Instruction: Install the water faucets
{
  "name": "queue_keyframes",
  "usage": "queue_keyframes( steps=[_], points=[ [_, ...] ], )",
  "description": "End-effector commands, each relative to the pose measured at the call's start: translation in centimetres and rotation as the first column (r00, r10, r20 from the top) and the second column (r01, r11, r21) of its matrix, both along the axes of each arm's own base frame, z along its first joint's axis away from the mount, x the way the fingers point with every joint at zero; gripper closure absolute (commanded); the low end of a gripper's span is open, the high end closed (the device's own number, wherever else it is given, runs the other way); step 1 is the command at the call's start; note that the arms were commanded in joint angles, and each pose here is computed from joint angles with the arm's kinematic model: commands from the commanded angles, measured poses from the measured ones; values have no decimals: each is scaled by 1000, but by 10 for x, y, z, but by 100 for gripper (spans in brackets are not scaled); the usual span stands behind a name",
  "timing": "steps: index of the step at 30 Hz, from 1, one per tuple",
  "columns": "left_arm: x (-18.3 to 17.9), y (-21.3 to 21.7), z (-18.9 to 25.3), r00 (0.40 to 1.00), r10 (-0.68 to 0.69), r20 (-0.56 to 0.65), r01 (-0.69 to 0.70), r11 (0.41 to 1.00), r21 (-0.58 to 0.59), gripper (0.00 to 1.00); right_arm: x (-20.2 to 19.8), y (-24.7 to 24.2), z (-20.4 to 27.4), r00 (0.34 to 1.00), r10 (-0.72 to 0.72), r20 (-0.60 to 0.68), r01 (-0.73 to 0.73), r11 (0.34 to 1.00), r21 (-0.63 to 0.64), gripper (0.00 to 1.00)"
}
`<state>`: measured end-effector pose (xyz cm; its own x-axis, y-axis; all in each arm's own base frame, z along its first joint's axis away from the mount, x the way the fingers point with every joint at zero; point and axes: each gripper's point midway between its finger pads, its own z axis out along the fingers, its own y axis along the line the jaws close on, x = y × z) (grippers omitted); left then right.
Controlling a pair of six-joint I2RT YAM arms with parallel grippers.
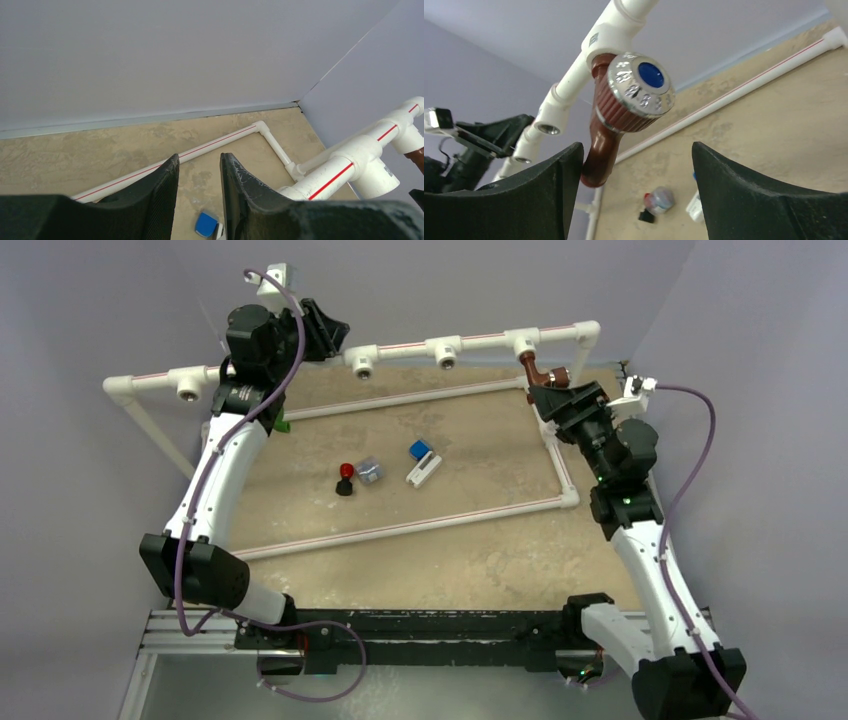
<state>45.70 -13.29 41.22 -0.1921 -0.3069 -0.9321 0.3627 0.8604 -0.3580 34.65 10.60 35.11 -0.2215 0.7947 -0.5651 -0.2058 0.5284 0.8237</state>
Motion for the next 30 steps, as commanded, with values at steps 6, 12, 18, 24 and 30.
queue_keyframes(
  steps=[6, 12, 18, 24, 30],
  points=[
    [-6, 0, -47, 989, -7, -149, 13, 999, 40, 66, -42, -21, 54, 969, 27, 245, 105, 855, -508, 20],
    [-6, -1, -44, 989, -15, -147, 21, 999, 35, 66, -53, -25, 65, 921, 129, 367, 204, 643, -738, 19],
    [-8, -2, -46, 989, -18, -148, 23, 999, 33, 66, -55, -11, 53, 891, 308, 333, 237, 310, -921, 18],
    [-8, -2, -48, 988, -19, -151, 25, 999, 35, 66, -54, -31, 42, 890, 309, 337, 364, -36, -931, 17],
    [-7, -3, -48, 988, -24, -152, 30, 999, 32, 66, -50, -57, 59, 834, 301, 462, 548, -365, -752, 14]
  ],
)
